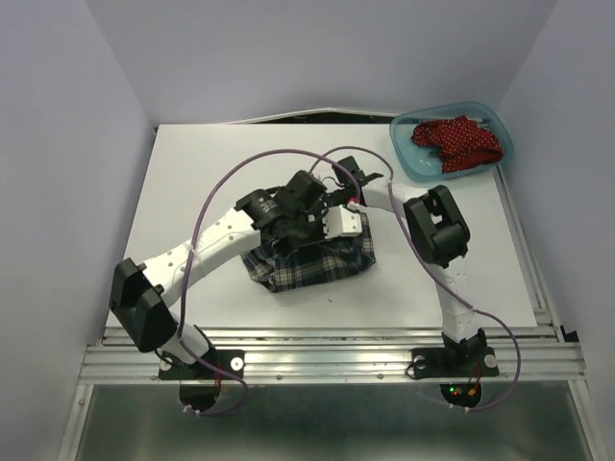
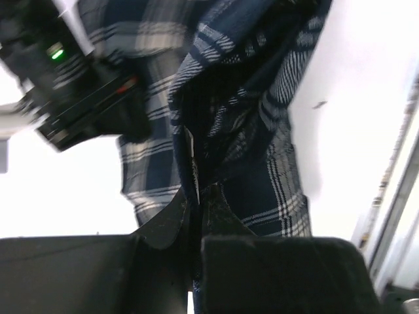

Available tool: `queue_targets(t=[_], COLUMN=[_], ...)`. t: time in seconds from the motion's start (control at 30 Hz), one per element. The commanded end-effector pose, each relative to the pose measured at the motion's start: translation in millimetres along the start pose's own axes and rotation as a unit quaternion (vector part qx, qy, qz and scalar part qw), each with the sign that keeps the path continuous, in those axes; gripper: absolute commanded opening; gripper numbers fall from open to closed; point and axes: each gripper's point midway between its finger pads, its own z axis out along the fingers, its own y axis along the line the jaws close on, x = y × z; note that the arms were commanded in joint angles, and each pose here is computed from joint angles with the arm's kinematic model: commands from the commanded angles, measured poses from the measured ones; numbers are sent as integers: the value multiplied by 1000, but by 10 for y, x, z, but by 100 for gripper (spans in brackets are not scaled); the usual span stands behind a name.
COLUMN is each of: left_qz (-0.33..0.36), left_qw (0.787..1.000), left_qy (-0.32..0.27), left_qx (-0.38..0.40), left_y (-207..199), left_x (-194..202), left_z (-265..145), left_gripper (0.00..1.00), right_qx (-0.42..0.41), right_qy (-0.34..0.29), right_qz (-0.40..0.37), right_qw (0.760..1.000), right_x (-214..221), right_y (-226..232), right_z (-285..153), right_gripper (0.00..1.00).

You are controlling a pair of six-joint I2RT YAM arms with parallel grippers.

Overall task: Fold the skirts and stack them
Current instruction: Fold the skirt

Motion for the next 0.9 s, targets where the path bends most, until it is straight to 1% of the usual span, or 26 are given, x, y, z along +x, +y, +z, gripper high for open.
queue_targets(t=[0.0,0.1,0.13,0.27,0.33,0.4,0.53,0.6,0.7,0.83,0.87], left_qz=[25,26,20,25,30,41,44,50,56,61,63], left_qw=[999,998,998,998,998,998,998,998,997,996,997], left_qy=[10,6,13,12,19,12,25,28,29,35,37], left_qx=[-31,-51,-53,-58,-50,-55,-39,-39,-51,-47,-41], left_y=[424,630,700,815,766,790,692,664,694,678,653], left_x=[103,125,213,311,403,410,624,705,743,818,842], left_z=[-37,68,127,317,443,522,768,860,936,1047,1079], left_gripper=[2,0,0,0,2,4,8,11,12,13,13], right_qx=[-24,-30,-31,-28,-28,-26,-19,-16,-16,0,14], right_qy=[28,25,25,28,28,27,30,31,34,29,15], right_qz=[22,21,22,22,23,23,24,23,31,46,39], right_qw=[999,999,999,999,999,999,999,999,999,999,999], right_x=[224,206,217,236,241,224,213,198,199,65,-84], right_y=[218,251,259,253,241,220,166,144,117,24,-75], right_z=[14,4,4,4,12,21,34,36,53,64,-6], right_gripper=[20,20,20,20,20,20,21,21,21,24,25])
